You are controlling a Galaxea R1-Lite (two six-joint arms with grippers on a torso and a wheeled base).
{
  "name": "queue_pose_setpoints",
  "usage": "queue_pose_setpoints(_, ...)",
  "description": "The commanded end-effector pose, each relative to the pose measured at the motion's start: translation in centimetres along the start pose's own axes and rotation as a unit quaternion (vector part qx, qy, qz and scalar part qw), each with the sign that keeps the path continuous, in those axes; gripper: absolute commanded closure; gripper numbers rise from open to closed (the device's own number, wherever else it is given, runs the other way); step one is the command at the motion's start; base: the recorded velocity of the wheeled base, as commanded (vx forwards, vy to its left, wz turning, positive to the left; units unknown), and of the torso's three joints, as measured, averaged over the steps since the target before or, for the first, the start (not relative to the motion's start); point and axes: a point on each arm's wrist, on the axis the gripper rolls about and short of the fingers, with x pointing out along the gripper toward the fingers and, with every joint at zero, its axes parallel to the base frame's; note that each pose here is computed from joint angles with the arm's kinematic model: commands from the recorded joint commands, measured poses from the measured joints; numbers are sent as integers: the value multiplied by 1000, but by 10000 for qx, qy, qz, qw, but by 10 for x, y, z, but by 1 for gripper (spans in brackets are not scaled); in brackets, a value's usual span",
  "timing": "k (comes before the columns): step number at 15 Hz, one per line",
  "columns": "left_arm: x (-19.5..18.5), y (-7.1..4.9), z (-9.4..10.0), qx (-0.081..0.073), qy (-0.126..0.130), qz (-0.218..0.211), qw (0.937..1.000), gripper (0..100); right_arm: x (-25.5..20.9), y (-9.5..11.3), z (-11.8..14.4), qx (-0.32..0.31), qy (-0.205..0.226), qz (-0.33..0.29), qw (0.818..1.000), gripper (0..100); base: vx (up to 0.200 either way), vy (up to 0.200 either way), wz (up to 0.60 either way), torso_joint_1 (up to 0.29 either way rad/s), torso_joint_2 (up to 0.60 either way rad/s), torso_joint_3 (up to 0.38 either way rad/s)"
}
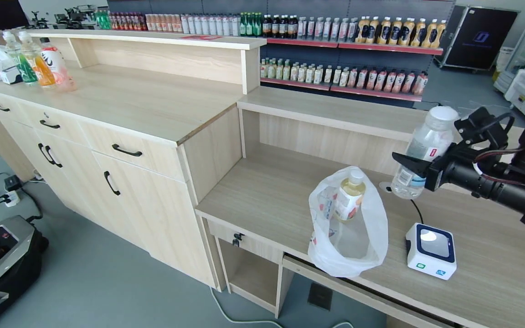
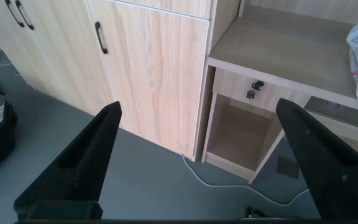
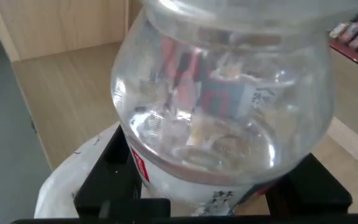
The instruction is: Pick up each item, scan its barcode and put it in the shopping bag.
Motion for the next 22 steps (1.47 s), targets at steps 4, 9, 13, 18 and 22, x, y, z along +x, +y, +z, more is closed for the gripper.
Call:
queue_pose_setpoints(4,0,0,0,0,-4,1,10000,0,24,-4,-78,618,232,1428,9876,100,0,0,0,0,0,0)
queue_pose_setpoints(9,0,0,0,0,-4,1,10000,0,36,2,-128,612,158,2316,9708,100,0,0,0,0,0,0)
queue_pose_setpoints(13,0,0,0,0,-4,1,10000,0,53,4,-155,705,39,2697,9604,100,0,0,0,0,0,0)
queue_pose_setpoints(18,0,0,0,0,-4,1,10000,0,71,20,-169,765,39,2938,9528,100,0,0,0,0,0,0)
queue_pose_setpoints(22,0,0,0,0,-4,1,10000,0,89,35,-174,744,-40,3156,9460,100,0,0,0,0,0,0)
